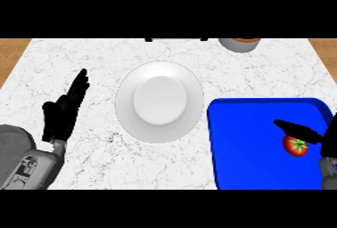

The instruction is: Pick the tomato from the tray and place it in the plate

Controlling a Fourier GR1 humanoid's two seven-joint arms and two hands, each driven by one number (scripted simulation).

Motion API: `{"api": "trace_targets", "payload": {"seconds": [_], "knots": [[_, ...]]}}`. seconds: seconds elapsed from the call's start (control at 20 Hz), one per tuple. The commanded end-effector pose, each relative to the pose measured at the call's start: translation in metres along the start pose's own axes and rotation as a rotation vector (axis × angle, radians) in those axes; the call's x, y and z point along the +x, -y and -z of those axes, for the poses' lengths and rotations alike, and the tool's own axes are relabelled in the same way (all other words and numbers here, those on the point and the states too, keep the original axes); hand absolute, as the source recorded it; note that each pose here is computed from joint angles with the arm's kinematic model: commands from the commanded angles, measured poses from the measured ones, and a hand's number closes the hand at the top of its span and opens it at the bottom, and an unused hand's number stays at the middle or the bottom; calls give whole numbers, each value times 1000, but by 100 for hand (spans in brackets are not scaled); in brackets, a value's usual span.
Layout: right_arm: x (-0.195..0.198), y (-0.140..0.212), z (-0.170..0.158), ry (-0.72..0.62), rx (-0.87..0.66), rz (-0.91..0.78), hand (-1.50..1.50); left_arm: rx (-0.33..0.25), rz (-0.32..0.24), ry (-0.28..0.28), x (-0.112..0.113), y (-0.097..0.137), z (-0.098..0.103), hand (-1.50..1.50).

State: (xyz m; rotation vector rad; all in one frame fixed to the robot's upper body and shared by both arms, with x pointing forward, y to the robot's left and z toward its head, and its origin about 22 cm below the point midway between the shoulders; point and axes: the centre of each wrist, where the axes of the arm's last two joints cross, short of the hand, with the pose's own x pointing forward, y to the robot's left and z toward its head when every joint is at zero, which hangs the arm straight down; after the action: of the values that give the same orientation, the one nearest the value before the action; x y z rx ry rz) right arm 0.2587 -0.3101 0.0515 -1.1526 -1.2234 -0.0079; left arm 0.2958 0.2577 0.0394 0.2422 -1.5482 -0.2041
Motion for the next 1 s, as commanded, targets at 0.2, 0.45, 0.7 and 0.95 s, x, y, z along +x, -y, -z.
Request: {"api": "trace_targets", "payload": {"seconds": [0.2, 0.45, 0.7, 0.95], "knots": [[47, 52, 2, -247, 237, -256, -150, -9, -4, -6, -3, 1, 1, 0], [67, 75, -2, -334, 308, -337, -150, -30, 0, 12, -2, 1, -4, 0], [42, 78, -3, -404, 334, -329, -150, -4, 4, 12, 8, 1, 1, 0], [46, 52, 2, -426, 378, -315, -150, -37, -25, 24, 4, 6, 2, 0]]}}
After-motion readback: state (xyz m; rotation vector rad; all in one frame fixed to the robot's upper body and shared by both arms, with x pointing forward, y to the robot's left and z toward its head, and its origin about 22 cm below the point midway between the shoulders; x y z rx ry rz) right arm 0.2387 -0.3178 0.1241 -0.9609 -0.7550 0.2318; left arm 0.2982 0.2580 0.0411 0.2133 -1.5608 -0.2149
